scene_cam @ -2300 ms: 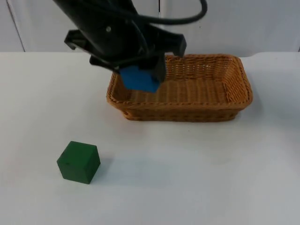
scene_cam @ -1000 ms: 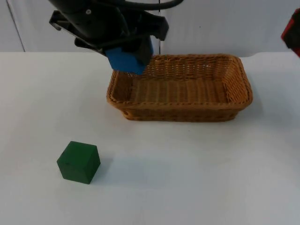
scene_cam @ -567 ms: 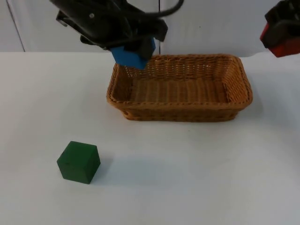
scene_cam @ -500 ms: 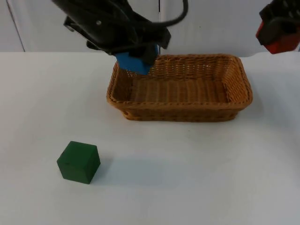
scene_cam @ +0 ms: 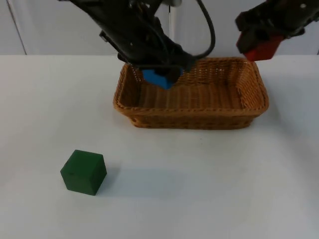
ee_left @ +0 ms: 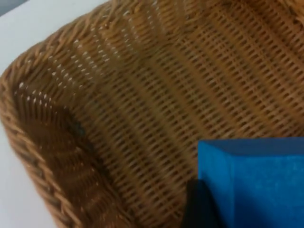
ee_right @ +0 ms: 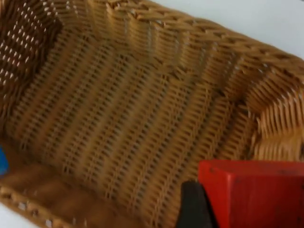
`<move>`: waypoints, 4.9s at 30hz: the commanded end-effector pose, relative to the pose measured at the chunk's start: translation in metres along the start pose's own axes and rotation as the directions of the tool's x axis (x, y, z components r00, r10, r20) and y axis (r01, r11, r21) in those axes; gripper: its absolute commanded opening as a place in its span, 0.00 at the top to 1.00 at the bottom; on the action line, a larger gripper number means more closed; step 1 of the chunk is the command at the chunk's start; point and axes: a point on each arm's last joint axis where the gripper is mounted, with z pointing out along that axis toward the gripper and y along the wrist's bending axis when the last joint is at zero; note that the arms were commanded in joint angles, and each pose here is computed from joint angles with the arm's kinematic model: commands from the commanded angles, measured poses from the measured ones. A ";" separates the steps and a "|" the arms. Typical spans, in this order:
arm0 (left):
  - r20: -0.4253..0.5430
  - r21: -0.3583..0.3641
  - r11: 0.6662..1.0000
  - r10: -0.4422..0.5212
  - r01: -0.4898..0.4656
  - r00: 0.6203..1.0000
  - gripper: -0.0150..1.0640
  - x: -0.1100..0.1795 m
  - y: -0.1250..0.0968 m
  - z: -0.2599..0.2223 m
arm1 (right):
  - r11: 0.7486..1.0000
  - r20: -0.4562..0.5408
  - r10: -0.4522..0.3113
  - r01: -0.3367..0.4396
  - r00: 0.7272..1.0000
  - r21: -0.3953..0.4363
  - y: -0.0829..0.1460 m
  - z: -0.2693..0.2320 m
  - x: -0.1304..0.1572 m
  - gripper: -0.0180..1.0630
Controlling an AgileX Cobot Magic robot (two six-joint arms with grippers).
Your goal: Pick up one cube with each hand and place exactly two cubes into the same basket, leaving the remaining cube outside.
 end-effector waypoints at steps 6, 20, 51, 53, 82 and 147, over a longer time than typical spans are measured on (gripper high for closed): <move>0.008 -0.030 0.999 0.011 -0.010 1.000 0.99 0.006 0.016 0.023 | 1.000 -0.011 0.002 -0.002 1.000 -0.014 -0.002 0.036 -0.007 0.98; 0.086 -0.095 0.995 -0.002 0.010 0.996 0.99 0.011 0.042 0.044 | 0.999 0.015 0.041 -0.040 0.999 -0.025 -0.006 0.074 -0.006 0.98; 0.032 -0.088 0.996 0.013 -0.011 0.999 0.76 0.027 0.042 0.072 | 0.997 0.000 0.070 -0.070 0.998 -0.030 -0.008 0.099 0.006 0.98; 0.032 -0.088 0.996 0.013 -0.011 0.999 0.58 0.027 0.042 0.072 | 0.997 -0.001 0.068 -0.068 0.998 -0.030 -0.008 0.099 0.006 0.96; 0.133 -0.096 0.995 0.032 -0.019 0.991 0.19 -0.015 0.040 -0.001 | 0.999 0.126 0.032 -0.027 0.992 -0.046 0.001 0.024 -0.033 0.26; 0.319 -0.075 0.997 0.011 0.014 0.948 0.19 0.004 0.008 -0.220 | 0.998 0.298 -0.062 0.054 0.952 0.037 0.031 -0.172 0.054 0.26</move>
